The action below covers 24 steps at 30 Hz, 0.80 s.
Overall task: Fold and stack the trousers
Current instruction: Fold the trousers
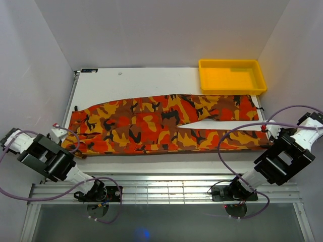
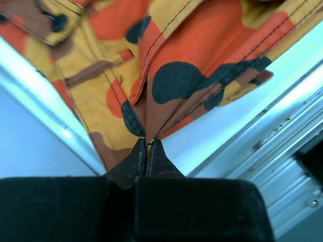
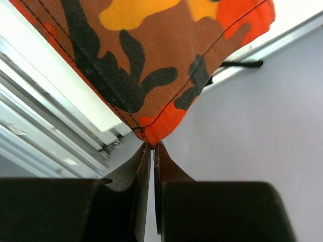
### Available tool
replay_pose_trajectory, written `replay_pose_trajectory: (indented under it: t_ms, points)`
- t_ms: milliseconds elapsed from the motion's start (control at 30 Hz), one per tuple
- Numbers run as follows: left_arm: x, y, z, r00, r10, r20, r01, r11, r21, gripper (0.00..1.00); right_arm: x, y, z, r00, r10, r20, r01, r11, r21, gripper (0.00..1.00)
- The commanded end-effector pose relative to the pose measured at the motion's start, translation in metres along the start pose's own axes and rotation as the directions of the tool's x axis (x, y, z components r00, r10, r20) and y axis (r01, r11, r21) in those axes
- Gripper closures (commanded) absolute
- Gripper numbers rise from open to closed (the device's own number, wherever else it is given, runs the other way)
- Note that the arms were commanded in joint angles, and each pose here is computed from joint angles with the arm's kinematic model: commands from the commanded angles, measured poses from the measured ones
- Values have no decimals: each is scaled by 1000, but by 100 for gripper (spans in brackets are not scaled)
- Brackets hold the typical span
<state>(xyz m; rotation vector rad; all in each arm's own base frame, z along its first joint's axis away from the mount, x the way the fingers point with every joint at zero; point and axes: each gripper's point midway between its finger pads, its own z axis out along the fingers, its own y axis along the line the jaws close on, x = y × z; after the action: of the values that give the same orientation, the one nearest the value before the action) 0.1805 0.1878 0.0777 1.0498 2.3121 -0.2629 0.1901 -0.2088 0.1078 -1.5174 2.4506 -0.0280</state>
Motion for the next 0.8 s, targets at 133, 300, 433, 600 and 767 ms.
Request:
replay_pose_trajectory:
  t_ms: [133,300,433,600,767]
  points:
    - [-29,64,-55,848,530,-1,-519,829,-206,100,16,-38,-33,1000,-21,-5,22,990,142,92]
    - [-52,94,-75,879,471,74,-422,841,-338,100,22,-69,-59,1000,13,15,-16,974,227,92]
    - [-84,132,-106,898,357,257,-210,861,-464,100,11,-97,-78,994,31,101,-60,953,296,92]
    - [-122,162,-124,865,300,402,-86,879,-469,100,-1,-136,-88,985,79,153,-129,925,358,92]
    - [-131,152,-95,879,263,399,-99,917,-387,100,-27,-135,-68,980,63,187,-116,951,286,92]
